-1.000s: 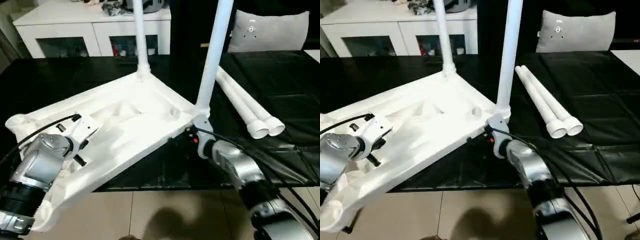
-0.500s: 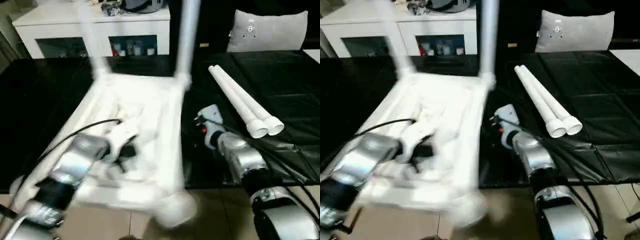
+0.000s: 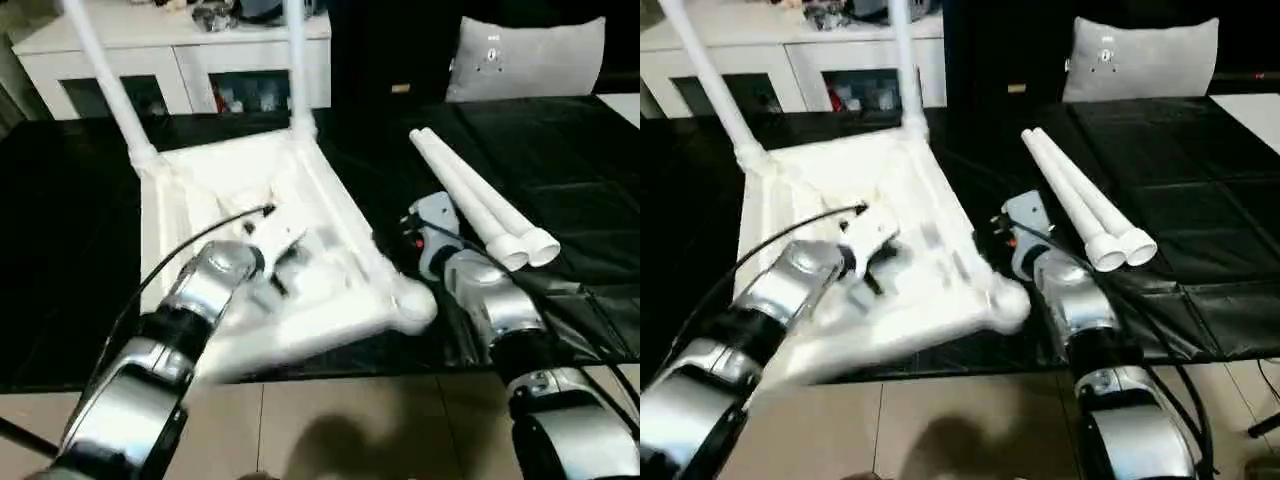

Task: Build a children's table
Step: Rotate table base

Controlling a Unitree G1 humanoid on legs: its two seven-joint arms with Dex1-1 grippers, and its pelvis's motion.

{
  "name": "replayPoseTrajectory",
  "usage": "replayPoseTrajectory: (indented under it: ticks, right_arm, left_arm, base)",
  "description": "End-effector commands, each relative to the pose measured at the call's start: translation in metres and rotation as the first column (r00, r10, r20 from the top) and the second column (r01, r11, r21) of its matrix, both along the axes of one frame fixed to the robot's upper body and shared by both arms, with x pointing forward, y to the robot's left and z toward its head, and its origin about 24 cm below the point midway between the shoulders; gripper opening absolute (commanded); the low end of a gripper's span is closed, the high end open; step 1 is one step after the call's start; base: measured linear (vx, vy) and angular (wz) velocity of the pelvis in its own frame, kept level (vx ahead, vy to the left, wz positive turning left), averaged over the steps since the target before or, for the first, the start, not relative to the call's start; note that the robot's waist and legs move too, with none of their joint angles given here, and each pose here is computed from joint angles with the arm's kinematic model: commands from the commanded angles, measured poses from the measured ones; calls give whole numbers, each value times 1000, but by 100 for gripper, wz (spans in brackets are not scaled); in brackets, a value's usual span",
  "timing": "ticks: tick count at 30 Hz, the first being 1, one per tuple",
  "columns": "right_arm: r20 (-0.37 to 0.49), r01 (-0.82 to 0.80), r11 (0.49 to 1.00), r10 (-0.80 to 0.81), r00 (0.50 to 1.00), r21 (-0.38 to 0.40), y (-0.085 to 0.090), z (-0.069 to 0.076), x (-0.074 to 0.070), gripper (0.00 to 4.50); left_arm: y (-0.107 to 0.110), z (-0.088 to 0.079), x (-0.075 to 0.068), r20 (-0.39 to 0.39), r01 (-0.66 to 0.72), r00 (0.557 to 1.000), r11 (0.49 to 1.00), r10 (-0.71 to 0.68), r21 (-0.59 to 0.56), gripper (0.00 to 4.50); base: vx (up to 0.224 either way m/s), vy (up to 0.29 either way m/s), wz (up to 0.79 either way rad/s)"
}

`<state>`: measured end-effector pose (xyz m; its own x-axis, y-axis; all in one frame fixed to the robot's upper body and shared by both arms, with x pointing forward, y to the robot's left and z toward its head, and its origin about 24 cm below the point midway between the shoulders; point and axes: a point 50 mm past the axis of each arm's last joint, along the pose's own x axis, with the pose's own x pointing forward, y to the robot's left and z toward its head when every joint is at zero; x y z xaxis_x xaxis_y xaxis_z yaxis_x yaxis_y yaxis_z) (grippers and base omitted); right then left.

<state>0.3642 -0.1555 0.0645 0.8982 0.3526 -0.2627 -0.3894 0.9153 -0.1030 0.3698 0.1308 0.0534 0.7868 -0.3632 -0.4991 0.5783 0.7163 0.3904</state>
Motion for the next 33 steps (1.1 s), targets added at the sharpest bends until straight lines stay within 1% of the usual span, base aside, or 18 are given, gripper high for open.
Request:
replayPoseTrajectory:
  ticks: [1,2,5,7,8,10,12,15,17,18,19,20,21,23,27,28,29,33]
  right_arm:
    - [47,72,997,-72,996,1,-13,10,1,450]
    - [47,72,997,-72,996,1,-13,10,1,450]
    - [88,134,989,-139,986,62,-27,22,-1,450]
    - [103,162,983,-171,980,83,-31,25,-2,450]
    - [101,172,981,-181,978,96,-33,25,-3,450]
    - [71,191,976,-199,978,101,-35,24,-7,450]
    - [48,188,976,-194,980,108,-34,22,-15,450]
    - [63,151,983,-158,985,104,-29,21,-28,450]
    - [70,144,982,-153,986,126,-24,21,-40,450]
    - [70,144,982,-153,986,126,-24,21,-40,450]
    - [74,123,983,-134,988,137,-19,22,-47,450]
    - [74,121,983,-132,988,138,-19,22,-47,450]
    - [67,86,990,-94,993,114,-11,22,-54,450]
    - [61,73,993,-79,995,95,-8,21,-56,450]
    - [18,142,982,-145,989,126,-7,15,-59,450]
    - [18,143,982,-146,989,126,-7,15,-59,450]
    - [8,168,978,-170,985,121,-8,13,-62,450]
    - [-3,176,978,-176,984,113,-8,11,-72,450]
  left_arm:
    - [8,8,8,94,-78,992,997,80,-25,9]
    - [8,8,8,94,-78,992,997,80,-25,9]
    - [-2,14,7,124,-37,990,981,61,-190,9]
    - [-5,17,4,121,1,992,971,29,-239,9]
    - [-6,18,4,125,15,992,964,19,-264,35]
    - [-6,23,2,143,8,989,943,43,-333,43]
    - [-7,28,-3,159,7,985,911,65,-413,49]
    - [-7,34,-14,166,-2,981,861,100,-508,82]
    - [-2,40,-27,186,-28,970,832,156,-555,86]
    - [-2,40,-27,186,-28,970,832,156,-555,93]
    - [2,42,-32,192,-59,961,828,198,-558,105]
    - [2,42,-32,192,-62,960,828,202,-558,124]
    - [8,45,-38,196,-109,943,806,268,-581,124]
    - [10,45,-43,189,-128,938,798,290,-589,128]
    - [15,39,-56,155,-194,927,791,341,-581,128]
    - [15,39,-57,155,-195,927,790,342,-581,128]
    - [18,34,-63,143,-220,922,791,360,-571,128]
    - [18,32,-71,131,-249,913,782,387,-571,128]
  base:
    - [0,0,0]
    - [0,0,0]
    - [0,0,0]
    - [0,0,0]
    - [0,0,0]
    - [0,0,0]
    - [0,0,0]
    - [0,0,0]
    - [0,0,0]
    - [0,0,0]
    - [0,0,0]
    - [0,0,0]
    - [0,0,0]
    - [0,0,0]
    - [0,0,0]
    - [0,0,0]
    - [0,0,0]
    - [0,0,0]
